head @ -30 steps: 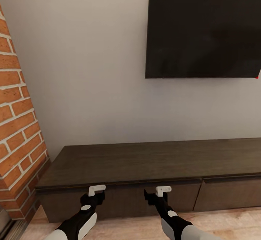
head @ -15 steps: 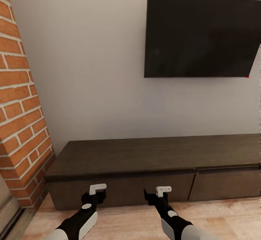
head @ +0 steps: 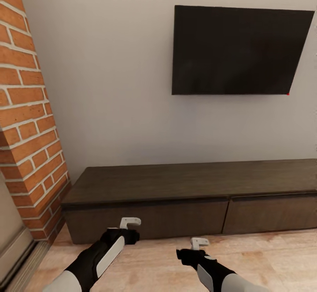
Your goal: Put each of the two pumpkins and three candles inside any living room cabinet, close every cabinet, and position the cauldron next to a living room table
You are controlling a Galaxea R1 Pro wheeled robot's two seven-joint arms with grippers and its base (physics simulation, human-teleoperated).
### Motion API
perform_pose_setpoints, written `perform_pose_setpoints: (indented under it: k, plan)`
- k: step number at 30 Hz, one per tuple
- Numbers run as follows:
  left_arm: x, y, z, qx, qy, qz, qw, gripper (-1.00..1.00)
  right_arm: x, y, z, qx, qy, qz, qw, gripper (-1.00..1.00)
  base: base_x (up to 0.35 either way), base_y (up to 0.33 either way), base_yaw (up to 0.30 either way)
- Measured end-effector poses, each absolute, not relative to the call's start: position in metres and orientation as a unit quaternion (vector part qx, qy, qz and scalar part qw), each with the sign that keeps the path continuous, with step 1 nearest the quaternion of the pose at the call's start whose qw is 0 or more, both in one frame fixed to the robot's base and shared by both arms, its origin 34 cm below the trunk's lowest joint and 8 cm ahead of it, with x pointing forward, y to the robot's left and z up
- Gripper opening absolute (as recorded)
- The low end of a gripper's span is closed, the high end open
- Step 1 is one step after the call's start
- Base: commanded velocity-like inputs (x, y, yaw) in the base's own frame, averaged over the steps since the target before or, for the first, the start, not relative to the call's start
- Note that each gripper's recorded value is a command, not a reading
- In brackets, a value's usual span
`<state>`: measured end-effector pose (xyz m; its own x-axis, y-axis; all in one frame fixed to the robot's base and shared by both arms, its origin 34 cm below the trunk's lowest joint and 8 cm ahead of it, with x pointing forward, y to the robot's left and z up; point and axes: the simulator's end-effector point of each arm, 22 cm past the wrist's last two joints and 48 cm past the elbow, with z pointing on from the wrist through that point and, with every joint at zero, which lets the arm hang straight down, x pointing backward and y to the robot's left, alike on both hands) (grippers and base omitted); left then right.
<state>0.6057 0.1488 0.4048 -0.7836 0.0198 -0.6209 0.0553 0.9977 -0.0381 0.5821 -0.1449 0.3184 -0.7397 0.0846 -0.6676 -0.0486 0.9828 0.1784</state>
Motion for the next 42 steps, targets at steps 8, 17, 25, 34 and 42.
perform_pose_setpoints:
  k: [8, 17, 25, 34, 42]
  plan:
    - [0.558, 0.125, 0.410, 0.034, 0.971, -0.091, 0.217, 1.00, 0.573, -0.144, 0.323, 0.012, 0.943, 0.097, 0.319, 1.00, -0.002, 0.000, 0.000]
    - [0.516, 0.165, 0.369, -0.015, 0.991, -0.068, 0.111, 1.00, 0.580, -0.145, 0.345, 0.011, 0.939, 0.093, 0.332, 1.00, 0.000, 0.000, 0.000]
    - [0.520, 0.177, 0.383, 0.009, 0.993, -0.033, 0.113, 1.00, 0.564, -0.145, 0.346, 0.013, 0.947, 0.091, 0.307, 1.00, 0.000, 0.000, 0.000]
    - [0.523, 0.180, 0.401, 0.018, 0.993, -0.020, 0.111, 1.00, 0.551, -0.144, 0.353, 0.057, 0.953, 0.106, 0.278, 1.00, 0.000, 0.000, 0.000]
    - [0.471, 0.223, 0.370, -0.004, 0.999, 0.021, 0.023, 1.00, 0.509, -0.140, 0.341, 0.064, 0.968, 0.110, 0.215, 1.00, 0.000, 0.000, 0.000]
